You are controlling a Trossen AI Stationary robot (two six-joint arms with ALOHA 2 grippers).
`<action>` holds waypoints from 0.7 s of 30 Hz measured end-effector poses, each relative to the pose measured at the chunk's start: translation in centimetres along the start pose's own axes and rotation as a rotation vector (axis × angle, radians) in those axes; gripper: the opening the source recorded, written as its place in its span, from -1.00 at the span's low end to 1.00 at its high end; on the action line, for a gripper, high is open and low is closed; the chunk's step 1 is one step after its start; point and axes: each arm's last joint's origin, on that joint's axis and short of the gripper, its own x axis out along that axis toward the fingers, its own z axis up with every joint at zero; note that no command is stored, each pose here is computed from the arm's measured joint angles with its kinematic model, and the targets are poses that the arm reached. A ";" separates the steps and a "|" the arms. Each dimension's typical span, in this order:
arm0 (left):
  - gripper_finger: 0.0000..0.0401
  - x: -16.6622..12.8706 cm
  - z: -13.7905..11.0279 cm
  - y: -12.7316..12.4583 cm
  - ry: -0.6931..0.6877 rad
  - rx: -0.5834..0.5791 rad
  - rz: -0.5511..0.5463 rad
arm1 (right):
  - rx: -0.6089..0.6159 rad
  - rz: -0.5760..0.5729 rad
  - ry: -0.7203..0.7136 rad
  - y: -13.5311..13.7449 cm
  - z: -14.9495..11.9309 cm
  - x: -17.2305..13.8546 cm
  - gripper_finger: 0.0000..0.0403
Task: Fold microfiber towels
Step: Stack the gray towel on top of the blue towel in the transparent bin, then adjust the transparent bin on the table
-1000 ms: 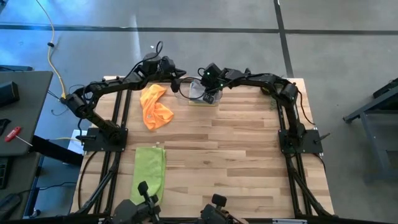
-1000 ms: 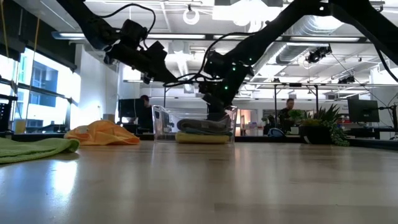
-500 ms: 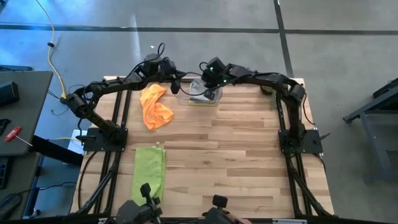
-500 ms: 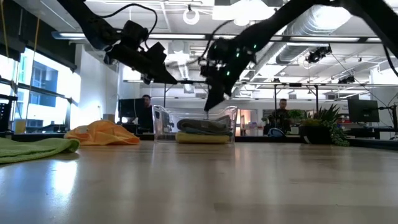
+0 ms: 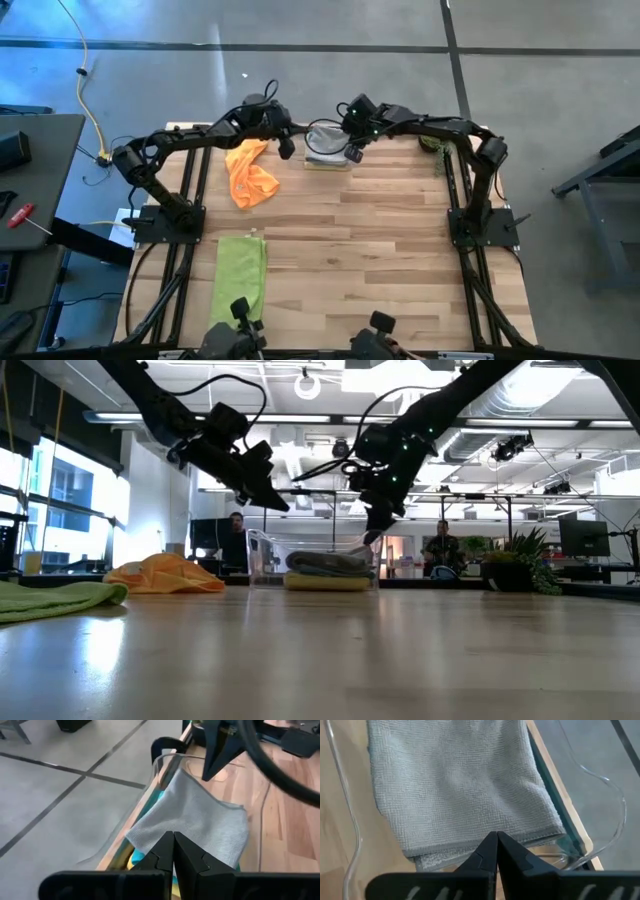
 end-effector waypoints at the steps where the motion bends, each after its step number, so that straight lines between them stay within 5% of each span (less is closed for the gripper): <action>1: -1.00 0.0 0.0 0.0 0.000 -0.001 0.001 | 0.004 0.000 0.000 -0.1 0.0 0.0 -1.00; 11: -1.00 0.7 0.9 -1.4 -0.031 0.039 -0.035 | 0.064 -0.041 0.075 -1.8 -1.2 -0.7 -1.00; 21: -1.00 4.1 2.6 -2.8 -0.030 0.067 -0.114 | 0.099 -0.065 -0.051 -1.8 -0.5 -6.7 -1.00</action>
